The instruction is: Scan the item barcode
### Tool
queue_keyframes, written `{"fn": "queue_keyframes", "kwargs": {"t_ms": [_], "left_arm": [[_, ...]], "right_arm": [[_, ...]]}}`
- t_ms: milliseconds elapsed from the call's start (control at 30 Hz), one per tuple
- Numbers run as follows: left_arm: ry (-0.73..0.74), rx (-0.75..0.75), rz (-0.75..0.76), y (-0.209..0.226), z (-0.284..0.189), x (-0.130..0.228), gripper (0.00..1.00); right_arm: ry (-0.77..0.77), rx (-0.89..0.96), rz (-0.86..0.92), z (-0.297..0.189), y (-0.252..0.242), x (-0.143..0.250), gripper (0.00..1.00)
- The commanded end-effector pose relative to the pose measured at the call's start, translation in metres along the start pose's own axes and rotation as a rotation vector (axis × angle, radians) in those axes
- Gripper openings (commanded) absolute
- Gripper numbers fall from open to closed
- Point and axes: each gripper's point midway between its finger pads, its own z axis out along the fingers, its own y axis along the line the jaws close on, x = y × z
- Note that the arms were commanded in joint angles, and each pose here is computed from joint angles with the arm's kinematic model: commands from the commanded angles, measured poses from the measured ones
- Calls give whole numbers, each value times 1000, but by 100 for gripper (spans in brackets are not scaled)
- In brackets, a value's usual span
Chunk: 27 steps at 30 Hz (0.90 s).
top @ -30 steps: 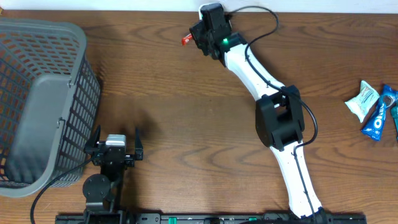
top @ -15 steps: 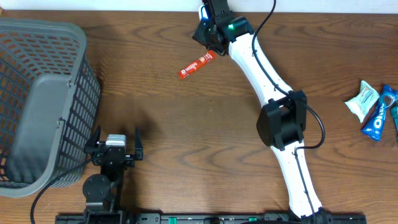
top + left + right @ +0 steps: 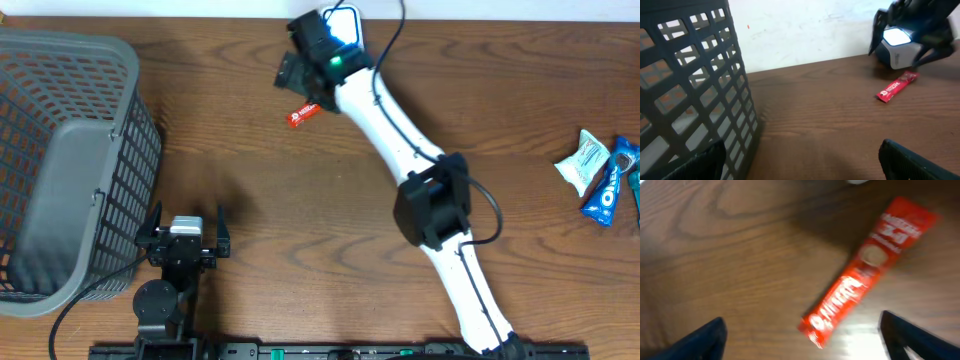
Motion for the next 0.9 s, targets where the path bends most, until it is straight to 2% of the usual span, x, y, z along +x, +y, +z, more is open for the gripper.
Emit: {"fn": "queue_keyframes", "kwargs": {"t_ms": [0,100,367,533,700,867], "left_arm": [[47,3,-13,-1,1,15,98],[47,3,-13,-1,1,15,98],[47,3,-13,-1,1,15,98],[47,3,-13,-1,1,15,98],[47,3,-13,-1,1,15,98],[47,3,-13,-1,1,15,98]], "right_arm": [[-60,105,79,41,-31,-2,85],[-76,163,79,50,-49,-5,77],[-83,246,47,74,-80,-7,73],[43,269,-6,108,-99,29,70],[136,360,-168,101,-119,50,69],[219,448,-192,93,-141,68,73]]}}
